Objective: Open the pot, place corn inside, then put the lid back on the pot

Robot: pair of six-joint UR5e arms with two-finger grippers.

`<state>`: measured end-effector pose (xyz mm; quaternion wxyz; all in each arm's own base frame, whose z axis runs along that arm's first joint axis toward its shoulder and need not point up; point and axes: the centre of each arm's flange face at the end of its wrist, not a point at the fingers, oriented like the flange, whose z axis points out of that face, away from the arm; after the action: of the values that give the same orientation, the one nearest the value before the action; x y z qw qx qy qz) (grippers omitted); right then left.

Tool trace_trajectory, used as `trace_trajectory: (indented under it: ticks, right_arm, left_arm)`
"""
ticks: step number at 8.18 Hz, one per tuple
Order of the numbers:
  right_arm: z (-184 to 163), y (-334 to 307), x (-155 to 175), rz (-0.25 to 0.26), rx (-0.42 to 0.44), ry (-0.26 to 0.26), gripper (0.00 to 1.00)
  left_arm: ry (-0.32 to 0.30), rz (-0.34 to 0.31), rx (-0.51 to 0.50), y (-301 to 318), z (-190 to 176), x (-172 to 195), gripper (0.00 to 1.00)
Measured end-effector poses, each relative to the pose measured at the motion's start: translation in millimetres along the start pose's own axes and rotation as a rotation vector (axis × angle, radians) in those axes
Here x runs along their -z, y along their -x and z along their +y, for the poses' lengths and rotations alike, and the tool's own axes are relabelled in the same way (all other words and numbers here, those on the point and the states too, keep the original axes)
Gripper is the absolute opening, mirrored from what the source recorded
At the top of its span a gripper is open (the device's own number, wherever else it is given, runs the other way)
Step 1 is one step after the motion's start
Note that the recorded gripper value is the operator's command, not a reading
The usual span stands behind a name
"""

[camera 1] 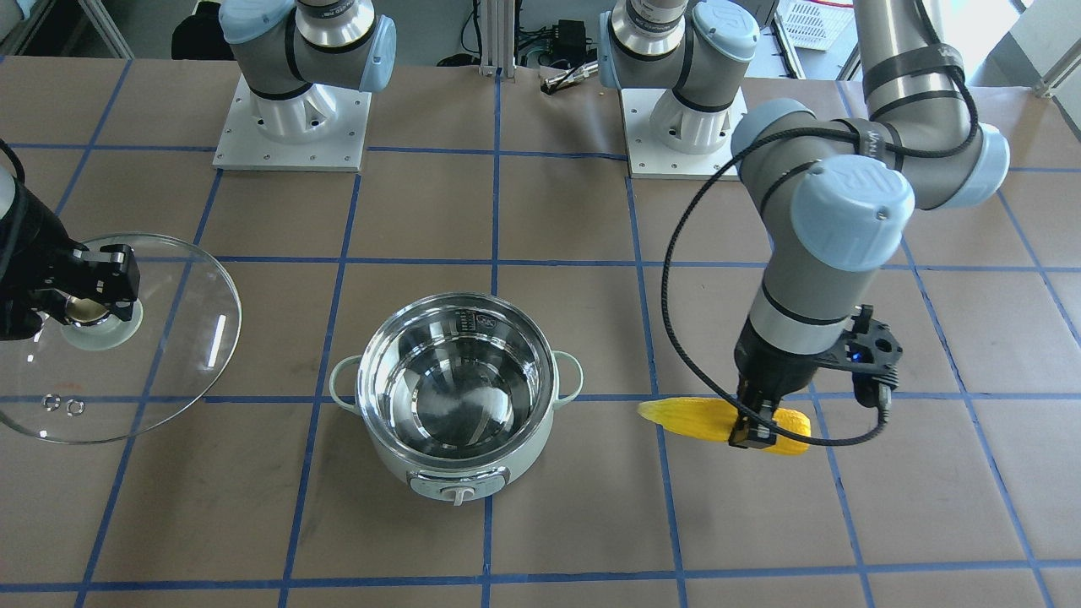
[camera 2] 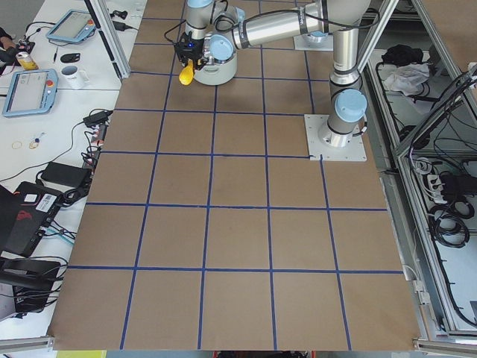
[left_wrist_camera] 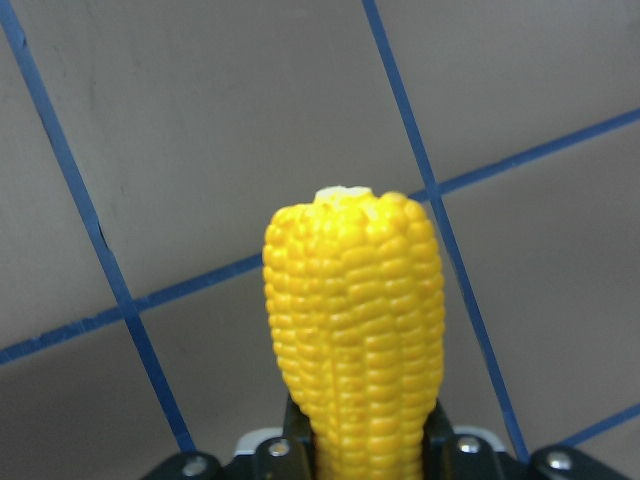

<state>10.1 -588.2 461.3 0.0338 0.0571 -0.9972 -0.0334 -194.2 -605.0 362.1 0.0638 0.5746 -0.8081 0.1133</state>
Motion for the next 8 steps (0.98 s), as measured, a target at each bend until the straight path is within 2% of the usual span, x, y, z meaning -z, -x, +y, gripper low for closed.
trace_trajectory:
  ticks: [2, 3, 4, 5, 8]
  right_arm:
    - [-1, 0, -1, -0.005, 0.000, -0.001, 0.00]
    - [-1, 0, 0, -0.005, -0.001, -0.002, 0.00]
    - [-1, 0, 0, -0.006, -0.002, -0.002, 0.00]
    - [-1, 1, 0, -0.007, -0.007, -0.003, 0.00]
    - [-1, 2, 0, -0.008, -0.022, -0.003, 0.00]
  left_arm:
    - [0.017, 0.072, 0.000, -6, 63, 11, 0.01]
    - [0.031, 0.085, 0.017, -5, 92, 11, 0.02]
    - [0.046, 0.089, 0.030, -3, 118, 12, 0.04]
    - [0.058, 0.092, 0.039, 0, 140, 14, 0.14]
    - [0.084, 0.074, 0.062, 11, 193, 3, 0.22]
